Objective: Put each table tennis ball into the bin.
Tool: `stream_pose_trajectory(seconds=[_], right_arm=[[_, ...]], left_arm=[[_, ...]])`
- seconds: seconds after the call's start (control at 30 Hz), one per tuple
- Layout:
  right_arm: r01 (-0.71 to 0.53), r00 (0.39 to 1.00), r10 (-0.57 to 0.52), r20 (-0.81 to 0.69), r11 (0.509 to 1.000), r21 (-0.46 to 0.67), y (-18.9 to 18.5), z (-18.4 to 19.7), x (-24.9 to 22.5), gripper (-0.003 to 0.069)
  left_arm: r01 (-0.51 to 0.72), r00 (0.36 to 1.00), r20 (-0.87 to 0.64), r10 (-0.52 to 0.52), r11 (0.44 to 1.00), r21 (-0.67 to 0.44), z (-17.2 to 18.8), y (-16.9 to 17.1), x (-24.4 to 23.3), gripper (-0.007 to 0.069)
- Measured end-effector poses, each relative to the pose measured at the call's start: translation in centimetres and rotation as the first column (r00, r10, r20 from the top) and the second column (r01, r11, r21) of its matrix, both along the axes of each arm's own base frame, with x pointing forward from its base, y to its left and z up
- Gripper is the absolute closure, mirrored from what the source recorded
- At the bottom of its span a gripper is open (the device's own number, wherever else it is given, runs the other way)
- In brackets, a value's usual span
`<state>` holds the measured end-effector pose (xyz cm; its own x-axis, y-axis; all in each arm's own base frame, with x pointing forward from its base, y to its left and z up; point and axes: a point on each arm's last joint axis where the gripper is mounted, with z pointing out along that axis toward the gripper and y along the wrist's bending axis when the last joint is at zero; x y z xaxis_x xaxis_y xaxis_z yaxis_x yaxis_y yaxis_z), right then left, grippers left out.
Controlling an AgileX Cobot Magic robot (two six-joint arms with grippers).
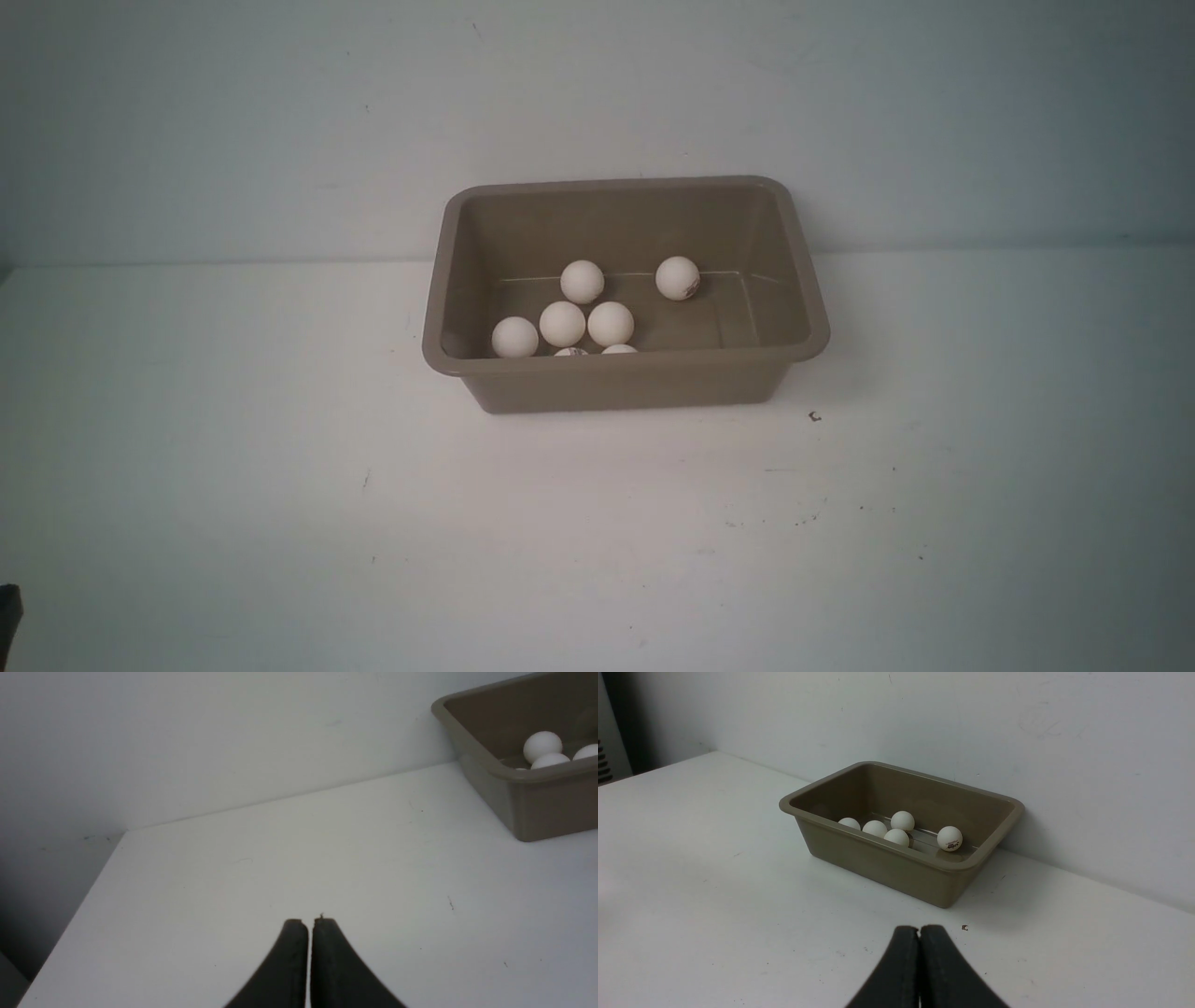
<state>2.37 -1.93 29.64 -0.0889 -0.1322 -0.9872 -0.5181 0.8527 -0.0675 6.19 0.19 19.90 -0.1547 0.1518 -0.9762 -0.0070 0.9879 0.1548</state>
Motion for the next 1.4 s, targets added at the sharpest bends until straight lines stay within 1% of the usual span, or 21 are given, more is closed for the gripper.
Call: stream_pose_trajectory(seconds=[0.3,0.47,0.5,0.67,0.93,1.4], right_arm=[[0.000,1.000,0.000,0.000,1.000,0.000,0.0,0.0,0.0,0.0675],[0.000,1.000,0.000,0.000,1.000,0.000,0.0,0.0,0.0,0.0675],[0.000,1.000,0.000,0.000,1.000,0.000,0.0,0.0,0.0,0.0675],[0.000,1.000,0.000,0.000,1.000,0.000,0.0,0.0,0.0,0.0675],[0.000,1.000,0.000,0.000,1.000,0.000,0.0,0.0,0.0,0.0675],[0.000,1.000,0.000,0.000,1.000,0.000,0.0,0.0,0.0,0.0675]], left_arm=[[-0.004,1.000,0.015,0.004,1.000,0.001,-1.2,0.0,-0.3,0.0629],[-0.006,0.999,0.051,0.007,1.000,-0.019,-1.0,0.0,-0.5,0.0629],[-0.008,0.999,0.049,0.010,0.999,-0.040,-1.1,0.0,-0.6,0.0629],[-0.017,1.000,-0.012,0.016,0.996,-0.085,-1.6,0.0,-0.6,0.0629],[-0.031,0.990,-0.141,0.021,0.997,-0.069,-2.8,0.1,-0.9,0.0629],[-0.033,0.987,-0.157,0.022,0.997,-0.065,-2.9,0.1,-1.0,0.0629]])
